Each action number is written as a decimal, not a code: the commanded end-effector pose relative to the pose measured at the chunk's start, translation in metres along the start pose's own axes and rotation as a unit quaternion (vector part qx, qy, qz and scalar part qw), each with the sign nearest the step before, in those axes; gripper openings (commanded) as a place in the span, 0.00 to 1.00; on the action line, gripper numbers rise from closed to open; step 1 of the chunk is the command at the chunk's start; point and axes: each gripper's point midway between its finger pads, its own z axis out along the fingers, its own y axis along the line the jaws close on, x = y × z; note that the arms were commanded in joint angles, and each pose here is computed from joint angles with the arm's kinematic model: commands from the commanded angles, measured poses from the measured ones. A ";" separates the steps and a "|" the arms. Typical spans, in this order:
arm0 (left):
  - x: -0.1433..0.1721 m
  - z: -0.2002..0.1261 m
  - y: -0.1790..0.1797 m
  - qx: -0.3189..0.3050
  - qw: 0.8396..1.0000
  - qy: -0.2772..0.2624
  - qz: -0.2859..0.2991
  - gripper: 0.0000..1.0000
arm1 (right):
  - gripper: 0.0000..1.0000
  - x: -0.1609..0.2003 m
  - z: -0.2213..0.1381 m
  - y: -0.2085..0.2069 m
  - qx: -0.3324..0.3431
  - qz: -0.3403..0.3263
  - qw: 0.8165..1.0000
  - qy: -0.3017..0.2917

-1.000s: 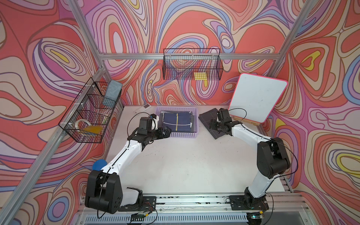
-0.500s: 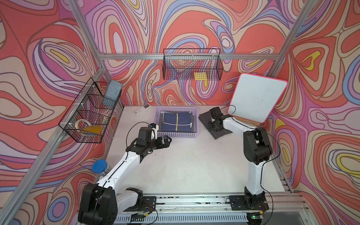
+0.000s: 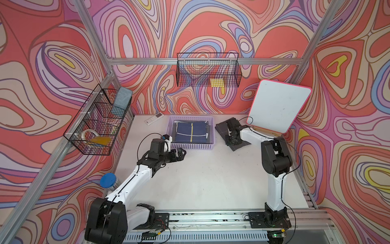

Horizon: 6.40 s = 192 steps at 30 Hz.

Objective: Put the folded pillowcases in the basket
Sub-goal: Move the pillowcase to the center of the board, then pick up the pillowcase at the center of the board.

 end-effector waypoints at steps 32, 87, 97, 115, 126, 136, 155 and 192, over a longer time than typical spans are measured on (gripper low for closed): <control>0.015 -0.012 -0.006 0.019 1.000 -0.005 0.000 0.99 | 0.47 0.120 -0.087 -0.014 -0.065 0.083 0.994 0.014; 0.032 -0.032 0.005 -0.016 1.000 0.004 -0.018 0.99 | 0.00 0.186 -0.097 0.148 -0.226 -0.130 0.964 0.043; 0.043 -0.032 0.000 -0.006 0.999 0.032 -0.016 0.99 | 0.35 0.218 -0.118 0.228 -0.279 -0.218 0.935 0.037; 0.077 0.033 -0.048 0.000 0.988 0.128 0.083 0.97 | 0.65 0.153 -0.141 0.073 -0.122 0.045 0.989 -0.066; 0.090 0.086 -0.047 -0.039 0.976 0.184 0.112 0.87 | 0.80 0.172 -0.163 -0.002 -0.053 0.119 0.983 -0.129; 0.097 0.112 -0.052 -0.046 0.968 0.209 0.132 0.79 | 0.82 0.185 -0.156 -0.014 -0.028 0.122 0.986 -0.113; 0.119 0.128 -0.052 -0.078 0.955 0.256 0.132 0.28 | 0.82 0.192 -0.137 -0.011 -0.022 0.123 0.990 -0.073; 0.119 0.068 0.004 -0.129 0.978 0.156 0.050 0.00 | 0.68 0.176 -0.069 0.071 -0.165 0.091 0.982 0.009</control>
